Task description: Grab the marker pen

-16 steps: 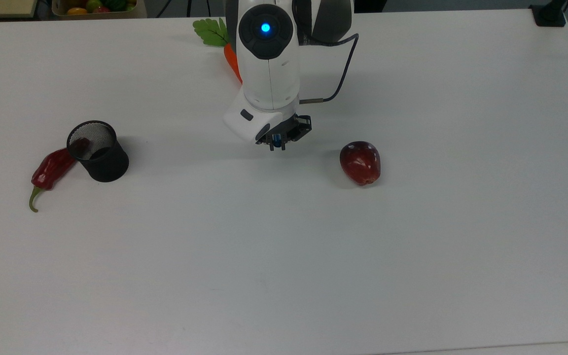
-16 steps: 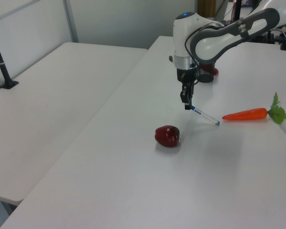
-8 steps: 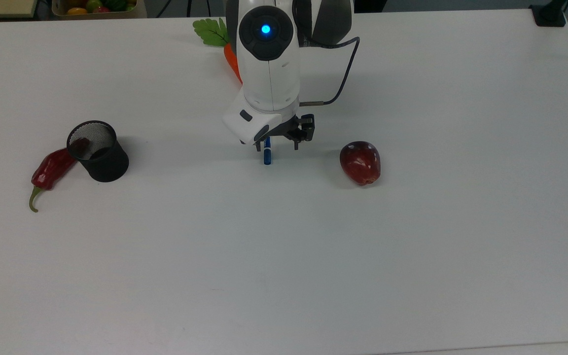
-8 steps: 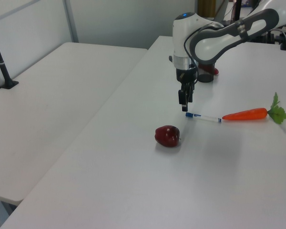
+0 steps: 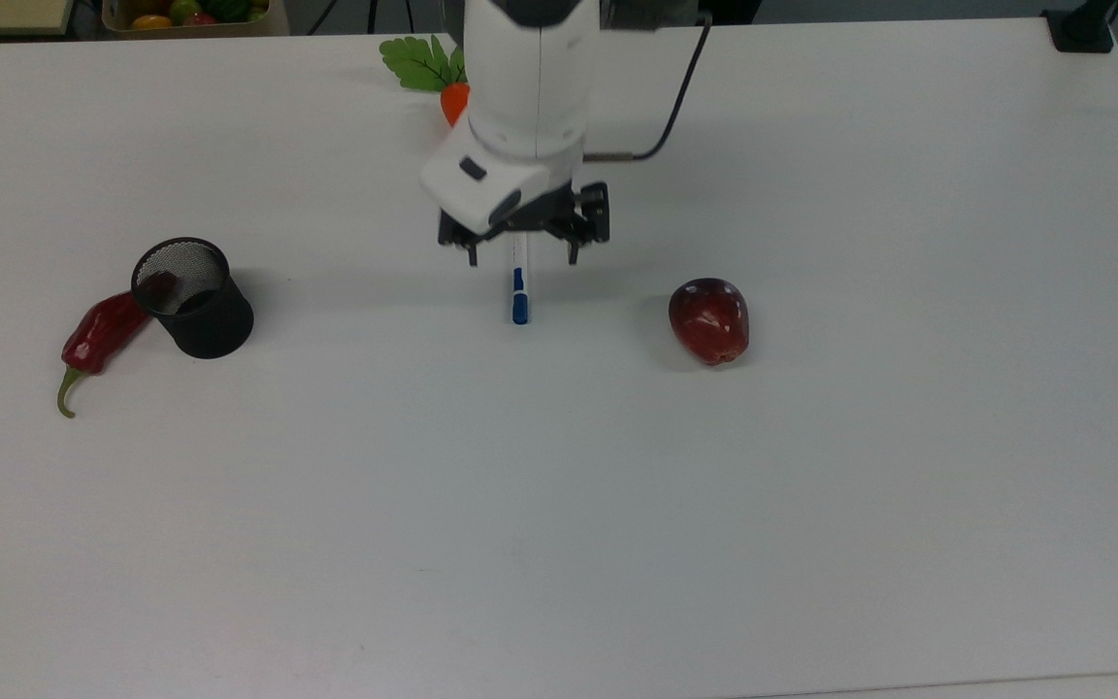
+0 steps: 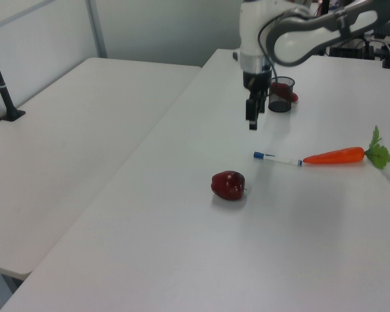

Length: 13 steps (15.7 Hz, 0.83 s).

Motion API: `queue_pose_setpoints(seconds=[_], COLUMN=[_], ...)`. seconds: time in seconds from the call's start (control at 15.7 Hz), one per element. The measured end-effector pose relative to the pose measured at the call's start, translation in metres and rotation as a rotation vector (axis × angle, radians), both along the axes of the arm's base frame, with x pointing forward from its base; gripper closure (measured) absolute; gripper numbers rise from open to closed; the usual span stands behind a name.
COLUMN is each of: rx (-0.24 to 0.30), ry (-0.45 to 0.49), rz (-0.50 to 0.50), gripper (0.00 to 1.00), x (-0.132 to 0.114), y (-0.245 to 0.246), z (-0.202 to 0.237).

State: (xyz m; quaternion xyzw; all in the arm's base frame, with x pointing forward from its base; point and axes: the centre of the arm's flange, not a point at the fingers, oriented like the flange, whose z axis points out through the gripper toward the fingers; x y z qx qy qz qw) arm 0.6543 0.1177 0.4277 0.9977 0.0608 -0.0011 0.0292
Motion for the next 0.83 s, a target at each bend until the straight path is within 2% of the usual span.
queue_pose_setpoints(seconds=[0.19, 0.64, 0.83], rx=[-0.024, -0.018, -0.012], ry=[-0.005, 0.005, 0.004], rz=[-0.005, -0.075, -0.072], gripper=[0.0, 0.0, 0.0], x=[-0.015, -0.066, -0.087], y=[-0.011, -0.06, -0.086], z=[0.044, 0.144, 0.175])
